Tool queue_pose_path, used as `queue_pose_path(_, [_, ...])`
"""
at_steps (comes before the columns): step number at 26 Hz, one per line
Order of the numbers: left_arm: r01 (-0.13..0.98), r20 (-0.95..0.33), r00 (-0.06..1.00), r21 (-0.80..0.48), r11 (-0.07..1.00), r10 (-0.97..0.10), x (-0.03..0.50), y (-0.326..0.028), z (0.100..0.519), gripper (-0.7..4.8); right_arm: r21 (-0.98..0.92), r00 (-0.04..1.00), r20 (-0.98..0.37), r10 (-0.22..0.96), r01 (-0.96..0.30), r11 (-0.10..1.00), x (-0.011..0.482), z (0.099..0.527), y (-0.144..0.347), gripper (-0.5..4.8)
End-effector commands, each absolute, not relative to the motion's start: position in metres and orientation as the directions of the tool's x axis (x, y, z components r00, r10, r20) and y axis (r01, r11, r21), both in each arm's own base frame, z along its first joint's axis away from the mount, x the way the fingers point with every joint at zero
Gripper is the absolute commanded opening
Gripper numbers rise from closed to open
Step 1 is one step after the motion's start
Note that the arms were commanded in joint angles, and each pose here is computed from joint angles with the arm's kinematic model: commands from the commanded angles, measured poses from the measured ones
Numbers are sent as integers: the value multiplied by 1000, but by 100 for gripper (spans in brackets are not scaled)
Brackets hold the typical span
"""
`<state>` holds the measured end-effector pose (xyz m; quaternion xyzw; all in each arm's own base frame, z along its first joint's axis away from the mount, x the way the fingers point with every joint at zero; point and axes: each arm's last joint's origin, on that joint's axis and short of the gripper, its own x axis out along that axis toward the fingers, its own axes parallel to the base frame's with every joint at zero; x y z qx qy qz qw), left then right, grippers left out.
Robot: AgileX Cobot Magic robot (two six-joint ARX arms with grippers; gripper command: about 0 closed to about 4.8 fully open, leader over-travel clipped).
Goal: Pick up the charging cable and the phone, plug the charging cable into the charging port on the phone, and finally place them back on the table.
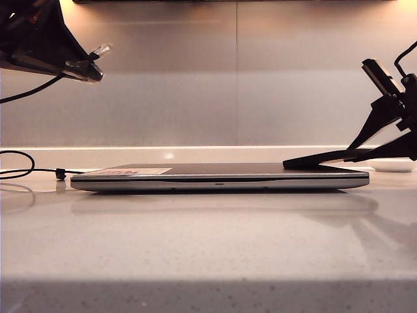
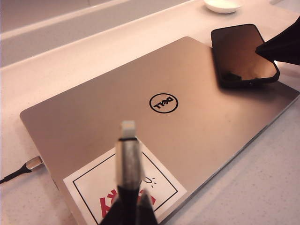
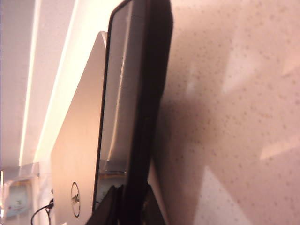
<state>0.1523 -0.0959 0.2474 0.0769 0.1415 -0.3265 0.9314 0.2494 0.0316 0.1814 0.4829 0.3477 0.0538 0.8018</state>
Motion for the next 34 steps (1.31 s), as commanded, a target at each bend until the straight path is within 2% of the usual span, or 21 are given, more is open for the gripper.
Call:
queue_pose_path(1, [631, -305, 747, 49, 774, -590, 152, -96, 249, -6, 704, 695, -619, 367, 284, 651, 242, 178, 29, -6])
queue_pose_path(9, [631, -305, 747, 48, 774, -590, 152, -96, 249, -6, 623, 681, -633, 368, 165, 765, 243, 231, 30, -6])
queue_pose_path(12, [631, -305, 747, 48, 774, -590, 152, -96, 249, -6, 544, 648, -669, 364, 94, 834, 237, 260, 29, -6])
queue_pose_path(16, [631, -307, 747, 46, 775, -590, 152, -96, 249, -6, 482, 617, -702, 356, 43, 875, 230, 284, 32, -6])
queue_pose_path(25, [652, -362, 707, -2, 759, -608, 147, -101, 243, -6, 449, 595, -689, 415, -99, 888, 212, 306, 60, -6])
queue_pose_path(29, [694, -371, 668, -4, 720, -645, 140, -109, 242, -6, 350, 550, -752, 364, -135, 927, 201, 308, 72, -6])
queue_pose_path(34, [732, -379, 620, -39, 681, -688, 133, -118, 241, -6, 162, 452, -864, 222, -168, 972, 179, 310, 85, -6])
